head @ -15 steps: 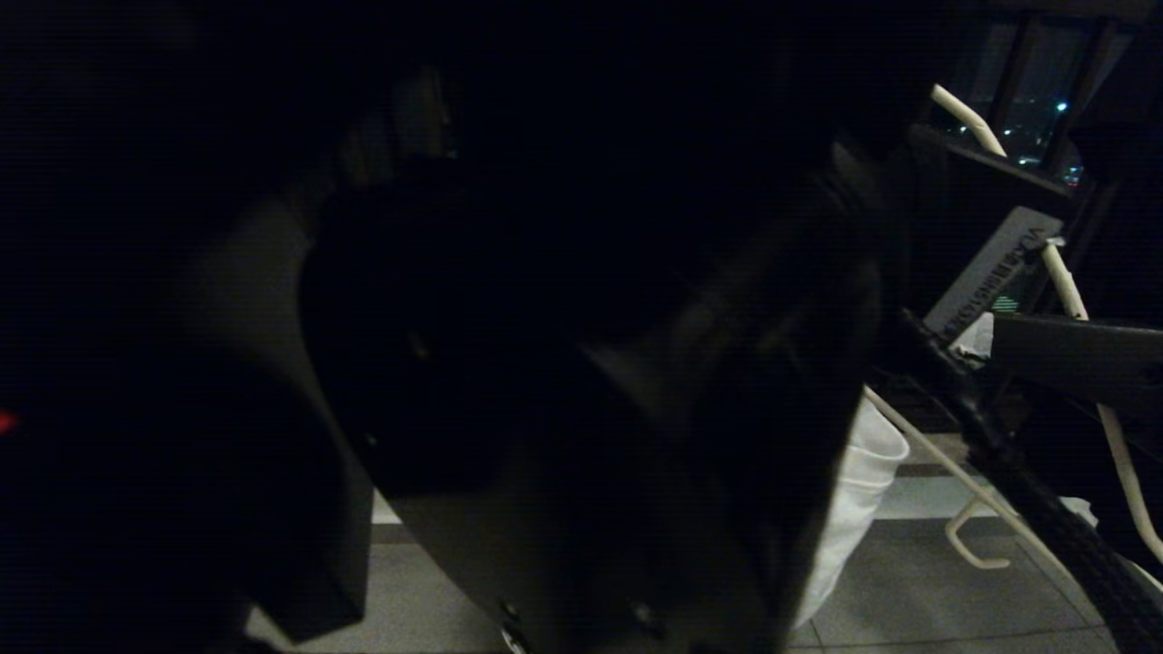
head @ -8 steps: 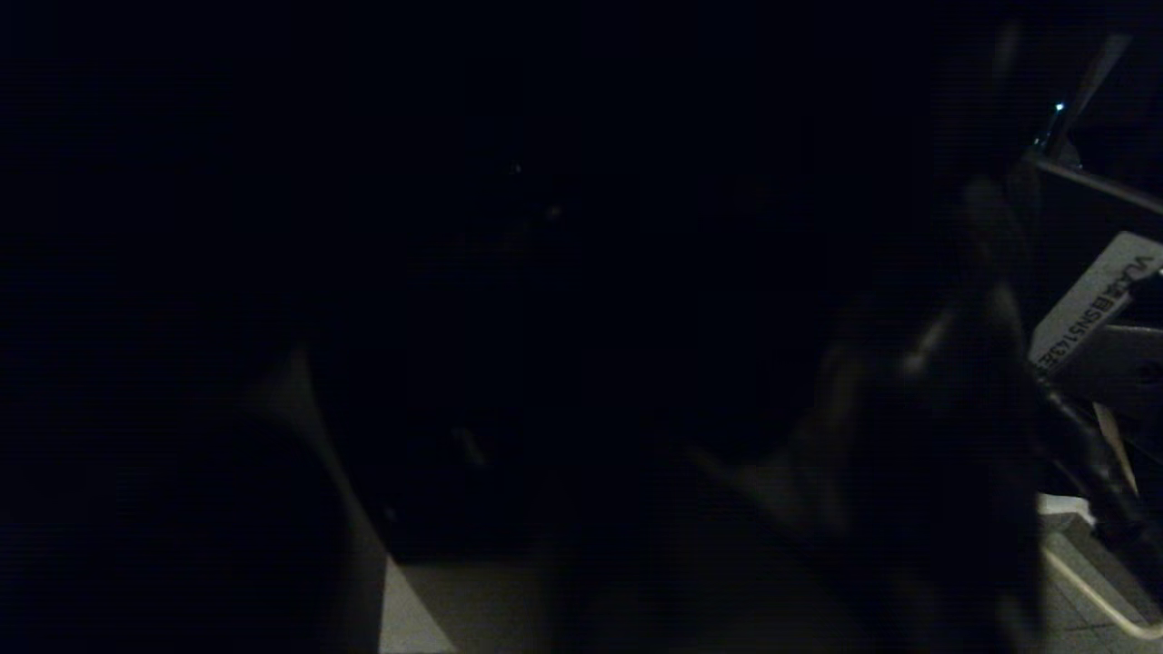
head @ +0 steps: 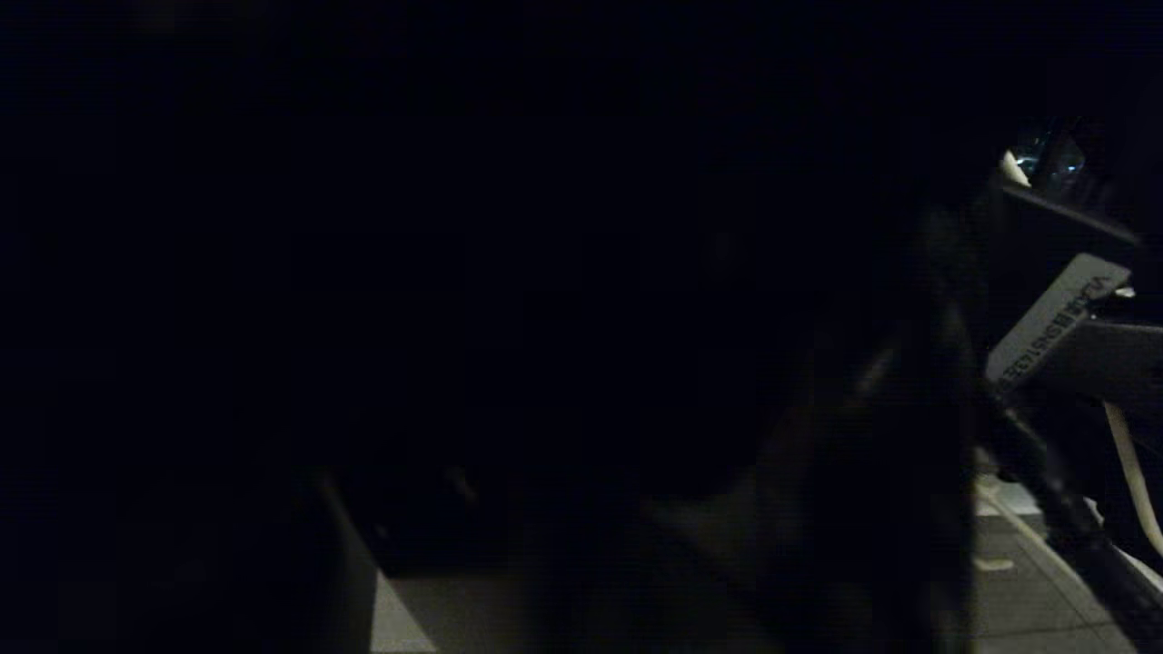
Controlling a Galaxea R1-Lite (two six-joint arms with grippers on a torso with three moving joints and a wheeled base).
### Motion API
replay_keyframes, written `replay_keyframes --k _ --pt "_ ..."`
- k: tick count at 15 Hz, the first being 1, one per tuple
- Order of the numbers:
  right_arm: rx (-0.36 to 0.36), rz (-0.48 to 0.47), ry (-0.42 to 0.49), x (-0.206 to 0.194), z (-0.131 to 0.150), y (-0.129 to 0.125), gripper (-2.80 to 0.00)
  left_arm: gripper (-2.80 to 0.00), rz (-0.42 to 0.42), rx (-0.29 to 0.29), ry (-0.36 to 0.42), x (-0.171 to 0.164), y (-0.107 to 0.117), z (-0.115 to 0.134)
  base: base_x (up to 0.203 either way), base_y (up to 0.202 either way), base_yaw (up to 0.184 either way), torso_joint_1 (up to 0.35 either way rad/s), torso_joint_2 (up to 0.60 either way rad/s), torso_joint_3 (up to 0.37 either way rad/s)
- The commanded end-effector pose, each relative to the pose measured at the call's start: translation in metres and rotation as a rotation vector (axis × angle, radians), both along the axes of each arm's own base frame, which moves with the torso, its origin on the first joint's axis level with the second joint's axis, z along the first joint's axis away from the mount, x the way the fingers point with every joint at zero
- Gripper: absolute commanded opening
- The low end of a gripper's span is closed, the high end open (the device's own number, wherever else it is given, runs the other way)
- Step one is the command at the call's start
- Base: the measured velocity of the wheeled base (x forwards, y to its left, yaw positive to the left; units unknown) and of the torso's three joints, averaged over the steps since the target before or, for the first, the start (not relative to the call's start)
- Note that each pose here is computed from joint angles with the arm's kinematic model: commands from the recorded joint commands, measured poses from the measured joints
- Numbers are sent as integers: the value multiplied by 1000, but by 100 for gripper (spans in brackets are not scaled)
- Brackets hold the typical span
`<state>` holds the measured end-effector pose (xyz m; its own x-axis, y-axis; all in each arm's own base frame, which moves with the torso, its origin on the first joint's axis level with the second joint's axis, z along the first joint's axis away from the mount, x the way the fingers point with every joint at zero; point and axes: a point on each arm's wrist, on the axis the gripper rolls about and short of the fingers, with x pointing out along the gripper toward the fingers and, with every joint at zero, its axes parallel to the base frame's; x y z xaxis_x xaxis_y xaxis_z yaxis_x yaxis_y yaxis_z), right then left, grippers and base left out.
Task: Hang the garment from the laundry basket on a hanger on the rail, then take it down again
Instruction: Hang the clothes on the clothes rack
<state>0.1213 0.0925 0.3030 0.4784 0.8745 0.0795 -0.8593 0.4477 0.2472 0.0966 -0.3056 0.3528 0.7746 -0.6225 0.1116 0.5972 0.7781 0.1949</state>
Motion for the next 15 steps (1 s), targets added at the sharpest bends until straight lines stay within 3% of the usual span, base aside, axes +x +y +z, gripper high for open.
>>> replay_keyframes --k 1,3,7,9,10,13,15 --pt "4 2 -4 -1 1 -1 -280 0 16 3 6 1 13 3 0 0 0 0 0 0" --pt "8 2 -7 -3 2 -2 -280 0 11 22 53 -5 33 1 0 0 0 0 0 0" --pt "8 2 -8 -3 2 -2 -280 0 -17 -37 114 -18 91 8 0 0 0 0 0 0" --pt "7 4 -7 -3 1 -2 -280 0 9 -31 123 -16 129 13 0 0 0 0 0 0" --pt "4 7 -2 -2 0 -1 -280 -280 48 -18 131 -13 147 16 0 0 0 0 0 0" --pt "-1 18 2 1 0 1 -280 -280 142 20 154 -9 178 31 0 0 0 0 0 0" --pt "-17 80 14 9 -1 8 -280 -280 165 40 192 -2 195 41 0 0 0 0 0 0"
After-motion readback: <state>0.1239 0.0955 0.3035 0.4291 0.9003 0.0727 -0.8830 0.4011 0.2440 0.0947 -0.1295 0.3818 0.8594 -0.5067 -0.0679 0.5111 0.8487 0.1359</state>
